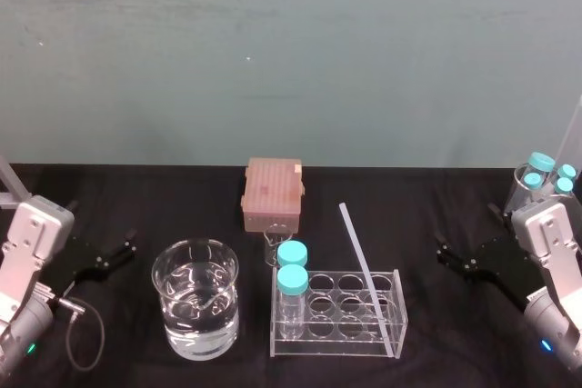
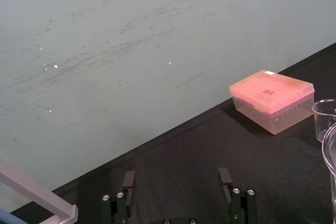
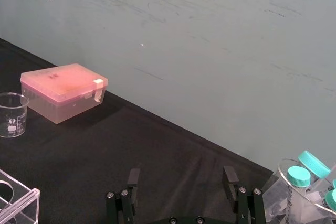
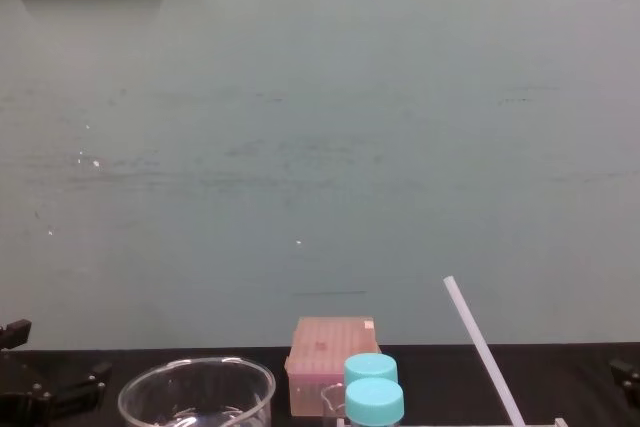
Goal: Pick up the stirring rod with one hand, then place it down.
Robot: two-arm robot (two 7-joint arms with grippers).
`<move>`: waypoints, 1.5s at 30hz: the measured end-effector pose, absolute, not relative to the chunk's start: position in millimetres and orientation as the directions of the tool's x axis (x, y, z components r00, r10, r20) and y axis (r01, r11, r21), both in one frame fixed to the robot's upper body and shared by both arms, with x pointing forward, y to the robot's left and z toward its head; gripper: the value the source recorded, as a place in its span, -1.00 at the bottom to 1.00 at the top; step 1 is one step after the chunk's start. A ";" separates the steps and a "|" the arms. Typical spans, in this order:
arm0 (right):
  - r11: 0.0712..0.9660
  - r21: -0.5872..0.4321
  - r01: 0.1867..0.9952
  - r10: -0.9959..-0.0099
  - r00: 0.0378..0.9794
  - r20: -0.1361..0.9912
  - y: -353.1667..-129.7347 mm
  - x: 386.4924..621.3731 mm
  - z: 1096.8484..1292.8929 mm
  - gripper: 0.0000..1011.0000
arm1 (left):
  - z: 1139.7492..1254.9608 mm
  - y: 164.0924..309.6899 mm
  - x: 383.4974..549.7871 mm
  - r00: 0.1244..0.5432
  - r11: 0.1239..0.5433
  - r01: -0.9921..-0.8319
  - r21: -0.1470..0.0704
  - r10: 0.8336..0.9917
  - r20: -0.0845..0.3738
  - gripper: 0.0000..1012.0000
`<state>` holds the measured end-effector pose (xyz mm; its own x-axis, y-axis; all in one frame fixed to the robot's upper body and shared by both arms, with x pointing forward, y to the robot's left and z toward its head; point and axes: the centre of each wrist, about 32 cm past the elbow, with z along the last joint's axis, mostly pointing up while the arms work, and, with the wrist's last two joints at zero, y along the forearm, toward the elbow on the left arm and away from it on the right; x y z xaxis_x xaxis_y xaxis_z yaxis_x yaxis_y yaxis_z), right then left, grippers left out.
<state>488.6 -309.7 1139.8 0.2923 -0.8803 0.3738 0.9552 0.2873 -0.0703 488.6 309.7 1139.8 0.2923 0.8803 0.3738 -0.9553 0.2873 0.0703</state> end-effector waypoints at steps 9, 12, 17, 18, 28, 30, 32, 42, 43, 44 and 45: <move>0.292 -0.059 0.955 -0.885 0.293 0.363 -310.7 490.5 1142.3 0.98 | 1139.8 309.7 488.6 0.292 0.287 -0.955 0.070 0.880 0.374 0.99; 0.297 -0.045 0.954 -0.891 0.294 0.346 -311.1 493.4 1147.6 0.98 | 1139.8 309.7 488.6 0.292 0.287 -0.955 0.070 0.880 0.374 0.99; 0.327 -0.016 0.945 -0.903 0.317 0.289 -309.6 501.1 1174.6 0.98 | 1139.8 309.7 488.6 0.292 0.287 -0.955 0.070 0.880 0.374 0.99; 0.333 -0.014 0.943 -0.904 0.323 0.281 -309.7 502.0 1179.6 0.98 | 1139.8 309.7 488.6 0.292 0.287 -0.955 0.070 0.880 0.374 0.99; 0.505 -0.077 0.860 -0.844 0.510 0.168 -319.6 502.4 1269.9 0.98 | 1139.8 309.7 488.6 0.292 0.287 -0.955 0.070 0.880 0.374 0.99; 0.535 -0.102 0.839 -0.825 0.544 0.152 -321.2 498.6 1286.5 0.98 | 1139.8 309.7 488.6 0.292 0.287 -0.955 0.070 0.880 0.374 0.99; 0.550 -0.132 0.824 -0.814 0.565 0.135 -320.9 492.7 1301.4 0.98 | 1139.8 309.7 488.6 0.292 0.287 -0.955 0.070 0.880 0.374 0.99; 0.568 -0.317 0.760 -0.804 0.595 -0.014 -308.2 464.6 1328.2 0.98 | 1139.8 309.7 488.6 0.292 0.287 -0.955 0.070 0.880 0.374 0.99; 0.565 -0.329 0.757 -0.806 0.592 -0.022 -307.0 463.6 1328.0 0.98 | 1139.8 309.6 488.6 0.292 0.287 -0.955 0.070 0.880 0.374 0.99; 0.563 -0.340 0.753 -0.807 0.590 -0.029 -305.6 462.8 1327.6 0.98 | 1139.8 309.6 488.6 0.292 0.287 -0.955 0.070 0.880 0.374 0.99; 0.557 -0.362 0.748 -0.811 0.583 -0.043 -302.4 462.0 1326.1 0.98 | 1139.8 309.7 488.6 0.292 0.287 -0.955 0.070 0.880 0.374 0.99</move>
